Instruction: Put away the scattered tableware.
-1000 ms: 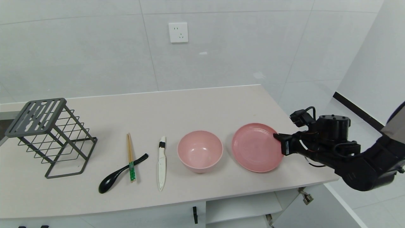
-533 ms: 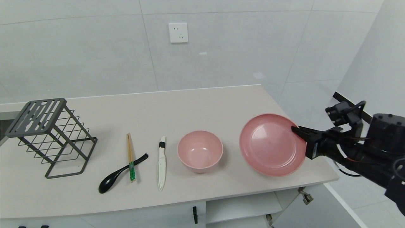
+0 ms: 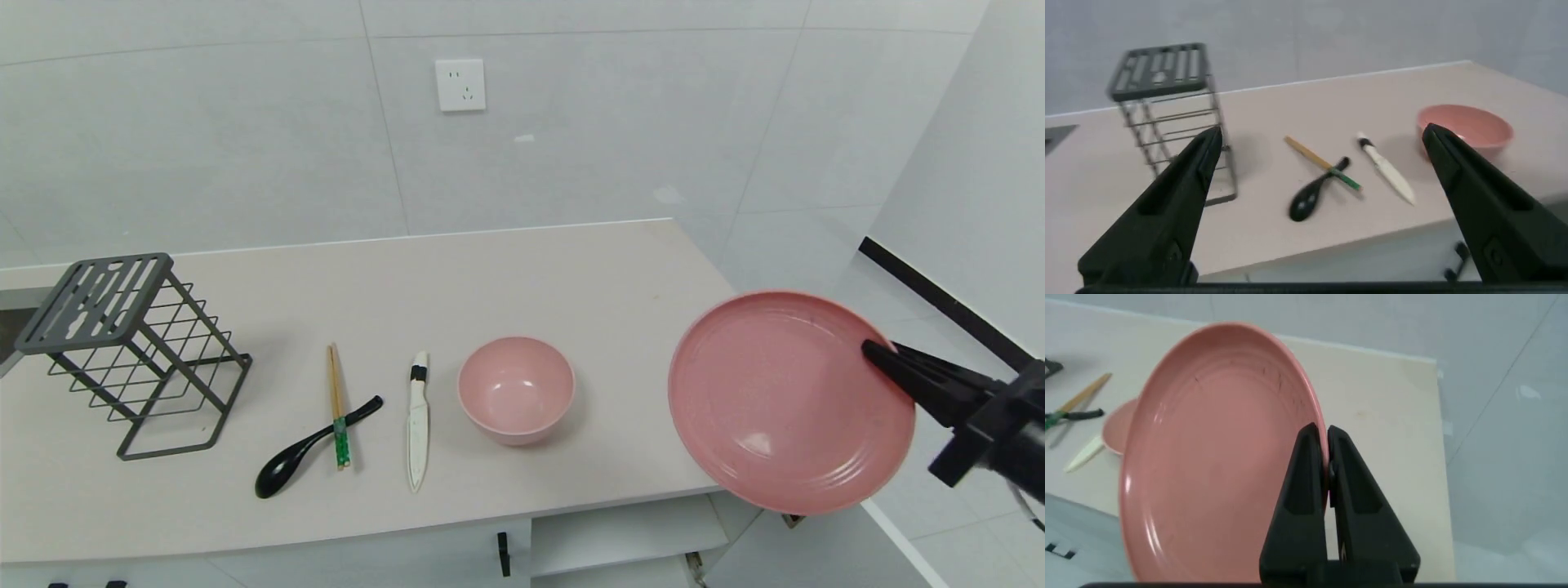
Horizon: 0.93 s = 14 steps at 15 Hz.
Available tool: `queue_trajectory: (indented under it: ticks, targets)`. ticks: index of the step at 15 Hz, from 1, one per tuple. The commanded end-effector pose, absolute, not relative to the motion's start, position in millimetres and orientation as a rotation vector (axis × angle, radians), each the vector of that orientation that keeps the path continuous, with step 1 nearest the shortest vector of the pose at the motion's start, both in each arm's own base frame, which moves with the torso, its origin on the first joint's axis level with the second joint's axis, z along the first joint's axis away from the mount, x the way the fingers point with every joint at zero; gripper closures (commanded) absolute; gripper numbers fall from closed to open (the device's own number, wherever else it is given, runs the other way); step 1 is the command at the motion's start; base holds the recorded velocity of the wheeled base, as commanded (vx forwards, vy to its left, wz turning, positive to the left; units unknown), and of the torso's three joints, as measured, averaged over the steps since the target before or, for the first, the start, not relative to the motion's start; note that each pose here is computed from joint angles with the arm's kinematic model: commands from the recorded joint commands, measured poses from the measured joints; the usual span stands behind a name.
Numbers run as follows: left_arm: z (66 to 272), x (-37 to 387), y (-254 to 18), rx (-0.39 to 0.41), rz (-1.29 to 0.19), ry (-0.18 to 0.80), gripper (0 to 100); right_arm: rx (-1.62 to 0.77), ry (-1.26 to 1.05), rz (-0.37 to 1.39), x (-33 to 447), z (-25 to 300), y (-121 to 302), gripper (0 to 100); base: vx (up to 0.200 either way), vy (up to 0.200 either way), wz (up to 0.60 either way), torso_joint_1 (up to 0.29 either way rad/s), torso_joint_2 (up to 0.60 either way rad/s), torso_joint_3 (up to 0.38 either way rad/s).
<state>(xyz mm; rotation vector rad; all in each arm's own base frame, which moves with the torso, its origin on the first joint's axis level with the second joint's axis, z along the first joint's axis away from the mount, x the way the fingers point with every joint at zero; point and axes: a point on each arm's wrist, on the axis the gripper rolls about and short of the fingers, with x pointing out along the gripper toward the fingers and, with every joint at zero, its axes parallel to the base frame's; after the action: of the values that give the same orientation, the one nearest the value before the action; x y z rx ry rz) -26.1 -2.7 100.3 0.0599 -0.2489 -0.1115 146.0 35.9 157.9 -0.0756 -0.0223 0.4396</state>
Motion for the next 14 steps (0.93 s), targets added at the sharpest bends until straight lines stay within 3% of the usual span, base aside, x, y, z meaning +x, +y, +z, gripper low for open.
queue_trajectory:
  ticks: [1, 5, 9, 14]
  targets:
    - [100, -26, -4, 0.056, -0.17, -0.23, 0, -0.086, -0.172, 0.412, 115, 175, 23, 100, 0.0, 0.0, 0.0, 0.0, 0.0, 0.0]
    - [118, -26, -7, 0.057, -0.313, -0.147, 0, -0.11, -0.197, 0.337, 114, 178, 14, 100, 0.0, 0.0, 0.0, 0.0, 0.0, 0.0]
    - [182, 8, -9, 0.049, -0.462, -0.079, 0, -0.116, -0.201, 0.37, 113, 176, 15, 100, 0.0, 0.0, 0.0, 0.0, 0.0, 0.0]
    - [192, 99, -25, -0.035, -0.616, 0.047, 0, -0.193, -0.31, 0.401, 106, 178, 16, 100, 0.0, 0.0, 0.0, 0.0, 0.0, 0.0]
